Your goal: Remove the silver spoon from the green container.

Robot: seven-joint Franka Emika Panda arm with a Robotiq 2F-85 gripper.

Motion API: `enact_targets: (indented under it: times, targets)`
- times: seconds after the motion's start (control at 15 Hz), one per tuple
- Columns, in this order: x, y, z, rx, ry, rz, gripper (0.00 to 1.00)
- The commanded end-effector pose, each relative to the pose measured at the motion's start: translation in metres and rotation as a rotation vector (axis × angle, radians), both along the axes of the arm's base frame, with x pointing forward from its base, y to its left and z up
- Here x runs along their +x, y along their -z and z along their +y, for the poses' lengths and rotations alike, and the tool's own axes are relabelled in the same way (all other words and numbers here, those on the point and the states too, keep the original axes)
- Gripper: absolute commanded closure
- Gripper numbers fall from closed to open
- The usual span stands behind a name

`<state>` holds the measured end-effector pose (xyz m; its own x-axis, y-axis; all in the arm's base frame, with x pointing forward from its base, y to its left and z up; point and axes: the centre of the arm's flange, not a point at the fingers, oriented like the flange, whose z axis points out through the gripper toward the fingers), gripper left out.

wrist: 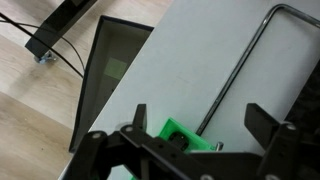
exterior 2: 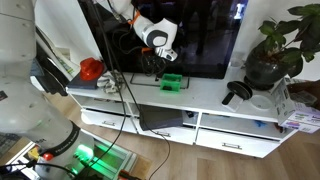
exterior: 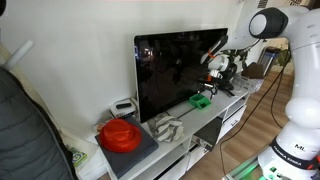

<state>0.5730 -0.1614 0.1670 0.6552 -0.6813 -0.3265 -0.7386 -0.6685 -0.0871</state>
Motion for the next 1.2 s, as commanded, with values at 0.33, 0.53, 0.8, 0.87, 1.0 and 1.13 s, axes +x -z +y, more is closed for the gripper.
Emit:
enact_targets:
  times: [0.33, 0.53, 0.8, 0.87, 1.0, 1.13]
  targets:
    - [0.036, 0.042, -0.013, 0.048, 0.232, -0.009, 0.01]
    - [0.046, 0.052, -0.014, 0.064, 0.284, -0.017, 0.1]
    - [0.055, 0.064, -0.014, 0.057, 0.321, -0.018, 0.34]
    - [0.057, 0.066, -0.013, 0.053, 0.328, -0.021, 0.38]
    - [0.06, 0.071, -0.013, 0.047, 0.34, -0.027, 0.38]
    - [0.064, 0.076, -0.013, 0.036, 0.349, -0.034, 0.37]
